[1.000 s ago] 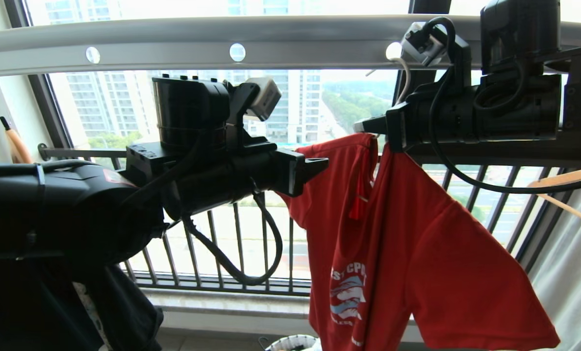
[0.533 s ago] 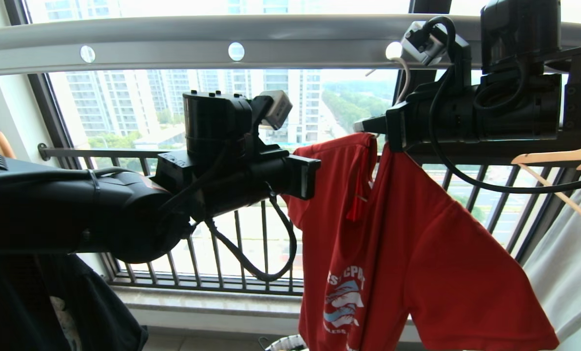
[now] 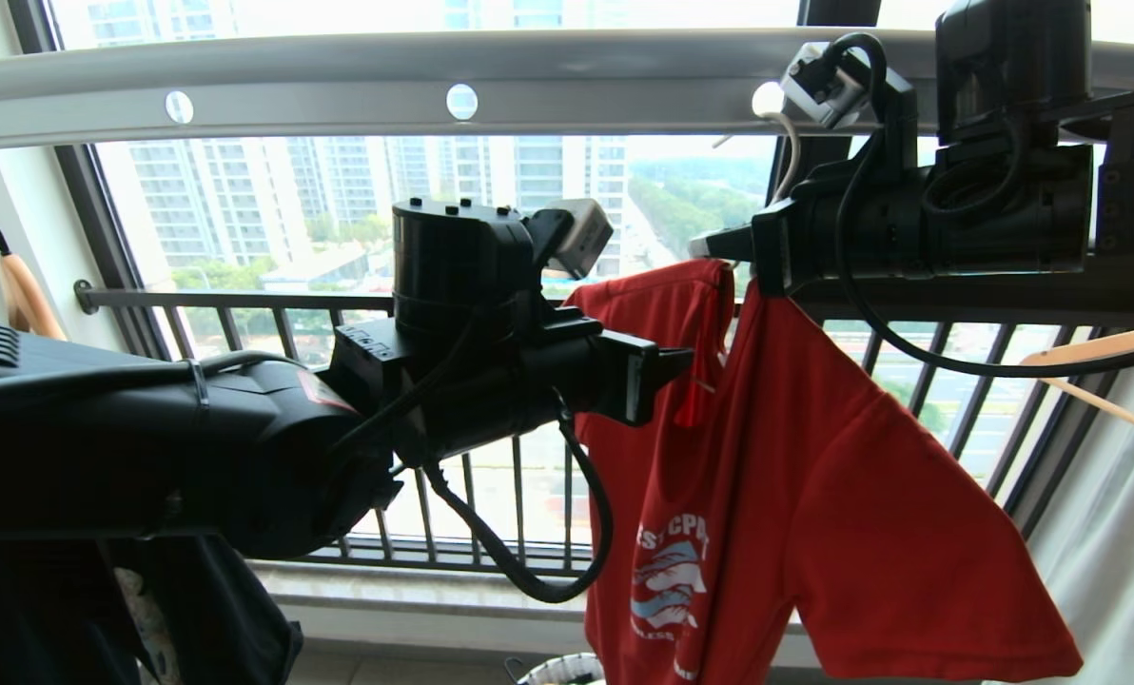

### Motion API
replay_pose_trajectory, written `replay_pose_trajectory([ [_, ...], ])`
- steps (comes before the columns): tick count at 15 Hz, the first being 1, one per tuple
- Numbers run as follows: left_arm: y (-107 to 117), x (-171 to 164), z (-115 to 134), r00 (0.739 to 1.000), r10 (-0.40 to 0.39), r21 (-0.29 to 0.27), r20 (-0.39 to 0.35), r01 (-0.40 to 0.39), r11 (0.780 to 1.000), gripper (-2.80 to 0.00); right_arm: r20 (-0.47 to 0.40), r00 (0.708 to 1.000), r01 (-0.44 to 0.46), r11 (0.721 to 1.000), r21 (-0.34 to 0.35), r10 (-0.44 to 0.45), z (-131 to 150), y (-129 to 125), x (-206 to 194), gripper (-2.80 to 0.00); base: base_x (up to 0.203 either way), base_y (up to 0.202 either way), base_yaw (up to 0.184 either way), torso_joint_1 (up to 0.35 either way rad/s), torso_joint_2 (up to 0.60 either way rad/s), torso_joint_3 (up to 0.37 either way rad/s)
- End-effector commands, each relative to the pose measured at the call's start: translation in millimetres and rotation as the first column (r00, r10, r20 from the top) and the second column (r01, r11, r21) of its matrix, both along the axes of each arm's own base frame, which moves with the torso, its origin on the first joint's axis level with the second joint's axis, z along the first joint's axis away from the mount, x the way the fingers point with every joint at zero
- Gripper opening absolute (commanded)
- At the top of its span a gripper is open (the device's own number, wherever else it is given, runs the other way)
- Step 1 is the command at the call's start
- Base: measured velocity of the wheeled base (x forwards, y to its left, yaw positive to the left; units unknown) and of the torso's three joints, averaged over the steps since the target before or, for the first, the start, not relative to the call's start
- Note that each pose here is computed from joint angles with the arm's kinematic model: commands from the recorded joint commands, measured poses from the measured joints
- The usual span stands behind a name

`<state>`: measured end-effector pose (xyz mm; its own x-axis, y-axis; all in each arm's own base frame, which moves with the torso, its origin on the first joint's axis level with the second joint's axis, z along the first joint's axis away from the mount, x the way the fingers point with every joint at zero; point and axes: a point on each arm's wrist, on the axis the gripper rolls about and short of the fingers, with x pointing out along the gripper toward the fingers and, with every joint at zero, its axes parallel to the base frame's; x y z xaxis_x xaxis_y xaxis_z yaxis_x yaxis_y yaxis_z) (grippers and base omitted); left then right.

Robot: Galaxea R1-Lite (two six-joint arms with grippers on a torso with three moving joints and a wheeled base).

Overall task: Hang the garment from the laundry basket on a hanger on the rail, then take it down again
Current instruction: Take the clothes off the clothes rack

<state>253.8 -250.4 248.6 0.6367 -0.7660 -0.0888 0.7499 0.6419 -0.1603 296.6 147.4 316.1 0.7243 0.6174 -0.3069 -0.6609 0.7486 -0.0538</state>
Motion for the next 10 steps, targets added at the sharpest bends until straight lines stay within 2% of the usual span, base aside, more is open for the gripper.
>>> replay_pose_trajectory([
  [1, -6.8, 0.1, -2.5, 1.0, -0.011, -0.015, -0.019, 0.011, 1.0, 0.0, 0.003, 1.0, -0.003, 1.0, -0.001, 0.003, 0.6, 0.1, -0.2, -2.8, 0.0, 0.0, 0.0, 0.0, 0.0, 0.0],
  [4, -15.2, 9.8, -9.7, 1.0, 0.012, -0.046, 0.012, -0.012, 0.999, 0.0, 0.005, 1.0, -0.004, 1.0, 0.002, 0.004, 1.8, 0.0, -1.5, -2.8, 0.0, 0.0, 0.0, 0.0, 0.0, 0.0],
  [7, -27.9, 31.2, -24.9, 0.998, 0.053, -0.048, 0.034, -0.051, 0.998, 0.0, 0.009, 1.0, -0.004, 1.0, 0.004, 0.004, 3.4, -0.7, -3.1, -2.8, 0.0, 0.0, 0.0, 0.0, 0.0, 0.0],
  [8, -30.9, 39.0, -29.2, 0.997, 0.066, -0.046, 0.036, -0.065, 0.997, -2.8, 0.009, 1.0, -0.004, 1.0, 0.004, 0.004, 3.5, -0.8, -3.1, -2.8, 0.0, 0.0, 0.0, 0.0, 0.0, 0.0],
  [10, -31.4, 43.5, -31.4, 0.996, 0.076, -0.045, 0.036, -0.074, 0.996, -2.8, 0.009, 1.0, -0.004, 1.0, 0.004, 0.004, 3.4, -0.7, -3.1, -2.8, 0.0, 0.0, 0.0, 0.0, 0.0, 0.0],
])
